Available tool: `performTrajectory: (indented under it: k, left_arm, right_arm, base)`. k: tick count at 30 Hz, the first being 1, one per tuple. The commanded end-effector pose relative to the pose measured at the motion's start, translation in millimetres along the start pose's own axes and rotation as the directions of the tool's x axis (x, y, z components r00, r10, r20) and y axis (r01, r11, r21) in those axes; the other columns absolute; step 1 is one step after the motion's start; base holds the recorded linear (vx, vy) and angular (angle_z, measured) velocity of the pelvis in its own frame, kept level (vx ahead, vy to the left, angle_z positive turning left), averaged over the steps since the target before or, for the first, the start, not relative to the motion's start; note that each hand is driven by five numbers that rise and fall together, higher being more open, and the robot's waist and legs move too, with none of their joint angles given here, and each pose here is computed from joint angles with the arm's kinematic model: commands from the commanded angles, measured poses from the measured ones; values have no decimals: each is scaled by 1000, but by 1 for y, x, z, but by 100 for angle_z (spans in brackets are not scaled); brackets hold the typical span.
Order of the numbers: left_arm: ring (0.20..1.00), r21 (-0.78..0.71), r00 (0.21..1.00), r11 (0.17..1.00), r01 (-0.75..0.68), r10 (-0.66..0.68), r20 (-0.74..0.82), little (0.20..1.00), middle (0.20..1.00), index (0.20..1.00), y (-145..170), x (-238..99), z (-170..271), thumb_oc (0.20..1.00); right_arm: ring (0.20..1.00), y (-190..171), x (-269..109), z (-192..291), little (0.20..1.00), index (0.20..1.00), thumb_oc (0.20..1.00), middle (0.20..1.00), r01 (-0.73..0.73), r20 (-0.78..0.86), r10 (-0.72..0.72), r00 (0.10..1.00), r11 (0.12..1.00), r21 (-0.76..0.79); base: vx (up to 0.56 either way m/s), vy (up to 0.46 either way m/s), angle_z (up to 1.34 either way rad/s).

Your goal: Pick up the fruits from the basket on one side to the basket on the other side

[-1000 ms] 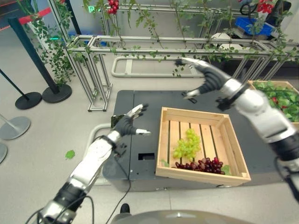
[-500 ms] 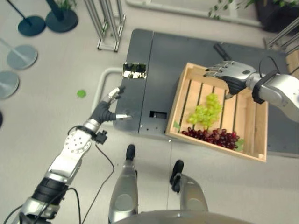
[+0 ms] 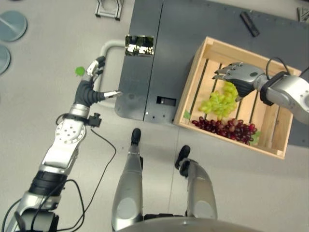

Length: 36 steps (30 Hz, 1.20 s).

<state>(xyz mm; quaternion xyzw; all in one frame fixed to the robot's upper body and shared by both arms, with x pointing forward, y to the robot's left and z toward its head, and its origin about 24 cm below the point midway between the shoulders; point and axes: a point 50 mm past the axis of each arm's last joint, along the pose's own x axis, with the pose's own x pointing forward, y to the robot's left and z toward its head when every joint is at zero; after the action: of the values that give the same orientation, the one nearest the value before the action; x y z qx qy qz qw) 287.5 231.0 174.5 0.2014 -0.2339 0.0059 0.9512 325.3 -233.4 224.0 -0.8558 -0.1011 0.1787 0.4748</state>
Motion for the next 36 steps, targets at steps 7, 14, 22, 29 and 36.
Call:
performTrajectory:
  k: [7, 14, 22, 29, 36]
  left_arm:
    - [1000, -69, 976, 988, -141, 150, 155, 1000, 1000, 1000, 20, 10, 26, 1000]
    - [1000, -74, 972, 986, -150, 161, 172, 1000, 1000, 1000, 18, 15, 29, 1000]
    - [1000, -85, 970, 984, -156, 169, 175, 1000, 1000, 1000, 14, 14, 30, 1000]
    - [1000, -106, 970, 983, -151, 168, 176, 1000, 1000, 1000, 7, 11, 30, 1000]
    - [1000, -144, 972, 981, -134, 158, 176, 1000, 1000, 1000, -3, 11, 30, 1000]
  right_arm:
    - [1000, -9, 4, -19, 1000, 1000, 1000, 1000, -23, -64, 17, 998, 995, -92]
    - [1000, 14, 12, -19, 1000, 1000, 1000, 1000, -111, -94, 102, 990, 989, -98]
    - [1000, 23, 13, -17, 1000, 1000, 1000, 1000, -122, -95, 116, 989, 991, -63]
    - [1000, 35, 16, -16, 1000, 1000, 1000, 1000, -133, -110, 128, 986, 991, -34]
    - [1000, 66, 22, -16, 1000, 1000, 1000, 1000, -189, -162, 191, 968, 982, 24]
  base:
    - [-14, -15, 6]
    - [2, -8, 4]
    - [11, -10, 6]
    - [29, -21, 9]
    - [38, -12, 7]
